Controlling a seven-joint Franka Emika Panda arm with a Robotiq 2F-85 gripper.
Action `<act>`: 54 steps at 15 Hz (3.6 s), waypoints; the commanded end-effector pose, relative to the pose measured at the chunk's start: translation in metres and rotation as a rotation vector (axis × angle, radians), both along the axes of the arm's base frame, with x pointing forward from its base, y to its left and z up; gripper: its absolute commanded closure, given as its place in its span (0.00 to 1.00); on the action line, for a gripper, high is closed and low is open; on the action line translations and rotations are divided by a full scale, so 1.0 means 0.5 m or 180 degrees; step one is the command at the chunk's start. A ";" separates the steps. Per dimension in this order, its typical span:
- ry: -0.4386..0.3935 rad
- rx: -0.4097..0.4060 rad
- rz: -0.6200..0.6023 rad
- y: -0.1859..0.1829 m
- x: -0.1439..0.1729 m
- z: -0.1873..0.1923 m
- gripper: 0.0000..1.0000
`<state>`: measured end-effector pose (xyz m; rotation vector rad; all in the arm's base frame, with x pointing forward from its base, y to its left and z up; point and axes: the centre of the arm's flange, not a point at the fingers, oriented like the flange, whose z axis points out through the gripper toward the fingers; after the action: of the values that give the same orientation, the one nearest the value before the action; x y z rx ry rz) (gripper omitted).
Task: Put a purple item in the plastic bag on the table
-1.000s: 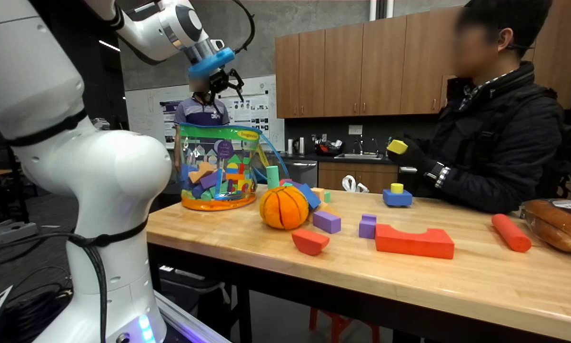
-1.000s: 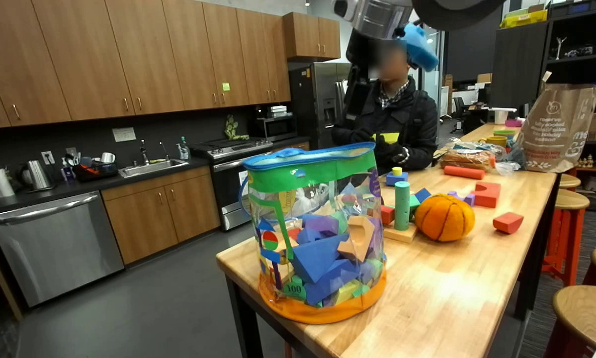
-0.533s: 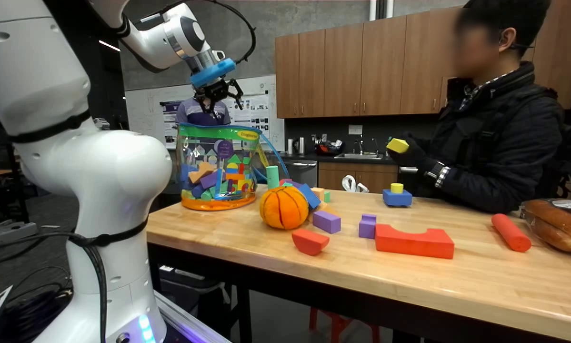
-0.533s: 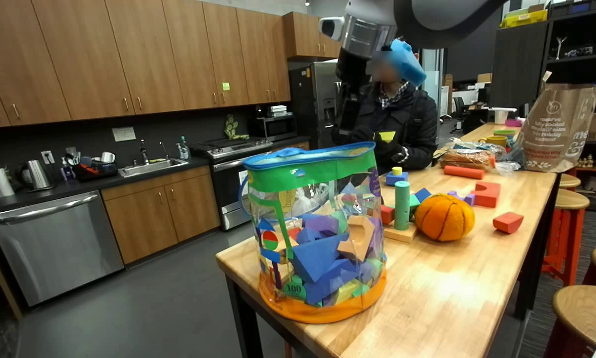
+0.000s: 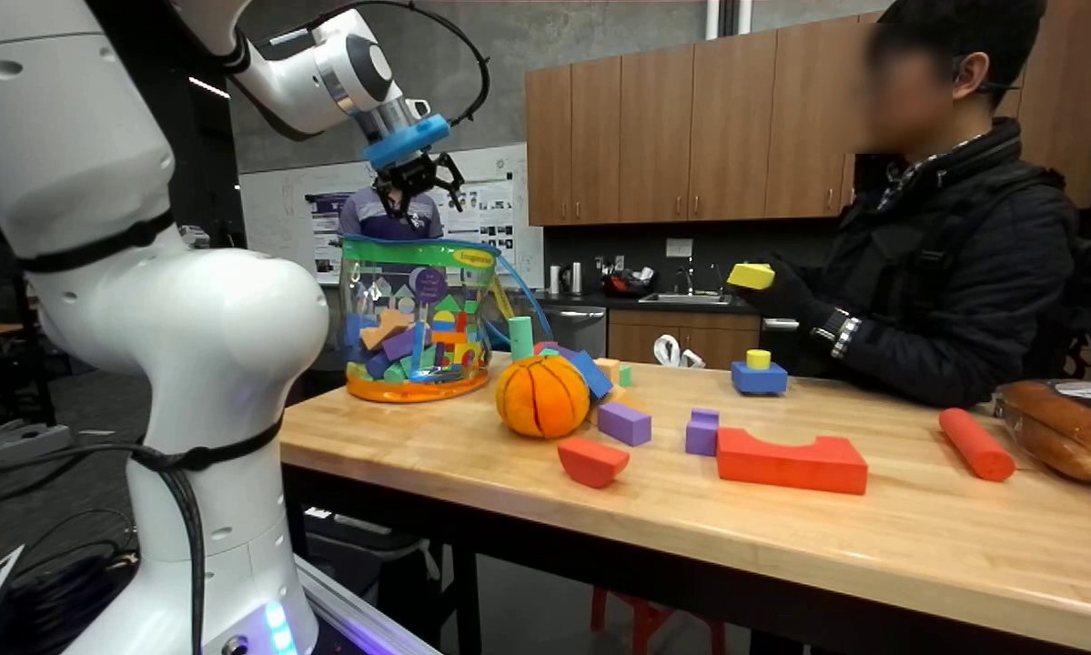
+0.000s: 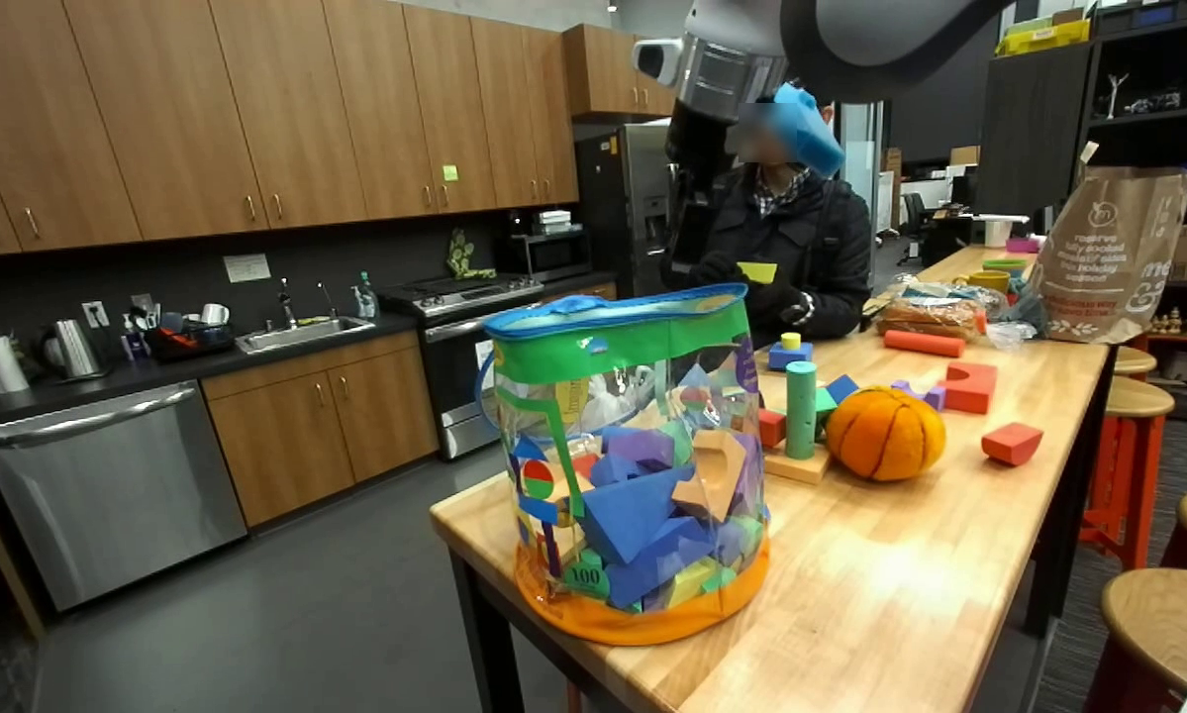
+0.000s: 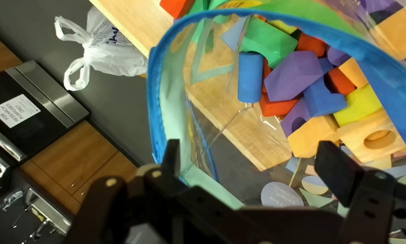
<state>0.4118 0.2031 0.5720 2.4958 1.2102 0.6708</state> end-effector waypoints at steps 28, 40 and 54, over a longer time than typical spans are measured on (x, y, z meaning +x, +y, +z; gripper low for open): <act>0.0419 -0.0086 0.0312 0.082 0.151 -0.112 0.00; 0.0728 -0.0346 0.0077 0.104 0.231 -0.261 0.00; 0.1548 -0.0294 0.0193 0.111 0.244 -0.295 0.00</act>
<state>0.5275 0.2547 0.4167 2.6200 1.3769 0.0078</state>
